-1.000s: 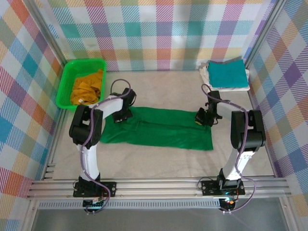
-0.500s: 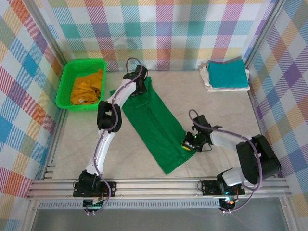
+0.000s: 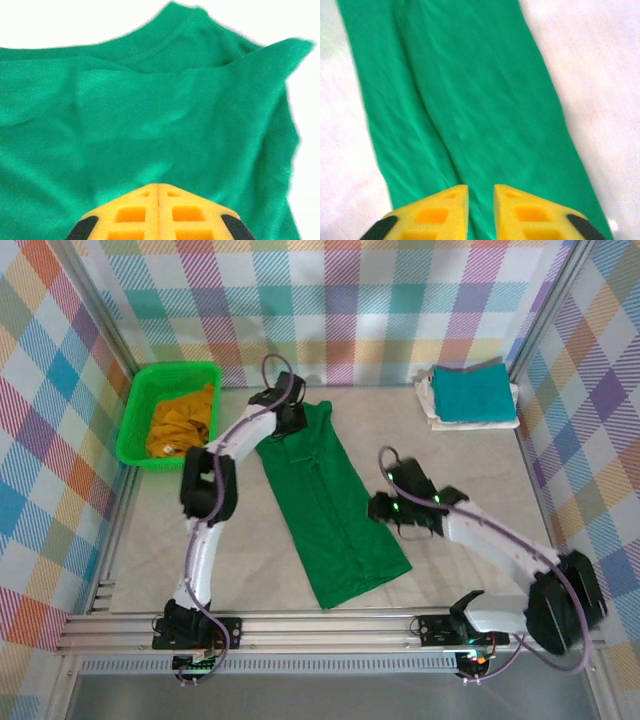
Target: Fold and stack the t-shirts
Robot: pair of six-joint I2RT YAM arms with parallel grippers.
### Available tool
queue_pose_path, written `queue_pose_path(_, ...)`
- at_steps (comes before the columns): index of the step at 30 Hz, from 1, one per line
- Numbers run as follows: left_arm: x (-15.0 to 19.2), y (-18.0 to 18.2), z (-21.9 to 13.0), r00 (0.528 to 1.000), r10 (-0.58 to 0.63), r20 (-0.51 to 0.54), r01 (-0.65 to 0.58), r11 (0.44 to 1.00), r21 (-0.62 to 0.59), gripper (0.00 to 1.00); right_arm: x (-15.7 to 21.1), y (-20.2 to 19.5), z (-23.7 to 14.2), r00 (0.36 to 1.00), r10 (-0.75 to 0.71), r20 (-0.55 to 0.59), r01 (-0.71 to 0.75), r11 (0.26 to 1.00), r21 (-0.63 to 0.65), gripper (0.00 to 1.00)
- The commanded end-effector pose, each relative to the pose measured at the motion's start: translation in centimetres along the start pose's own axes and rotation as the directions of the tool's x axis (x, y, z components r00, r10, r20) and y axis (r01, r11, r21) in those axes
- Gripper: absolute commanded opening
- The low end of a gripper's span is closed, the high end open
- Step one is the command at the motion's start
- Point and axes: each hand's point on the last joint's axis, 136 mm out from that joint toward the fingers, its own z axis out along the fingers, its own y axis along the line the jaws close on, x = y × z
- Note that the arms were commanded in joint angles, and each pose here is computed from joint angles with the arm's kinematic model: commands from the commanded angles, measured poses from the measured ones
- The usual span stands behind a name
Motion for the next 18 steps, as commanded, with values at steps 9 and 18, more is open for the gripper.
queue_pose_path(9, -0.7, 1.6, -0.7, 0.994, -0.106, 0.018, 0.106, 0.994, 0.010, 0.24, -9.5, 3.5, 10.6, 0.994, -0.062, -0.095, 0.053, 0.994, -0.094, 0.22)
queue_pose_path(18, -2.3, 2.7, 3.6, 0.993, -0.116, -0.017, 0.116, 0.992, -0.049, 0.38, -8.4, 1.2, 15.0, 0.983, -0.009, -0.185, -0.007, 0.996, -0.087, 0.19)
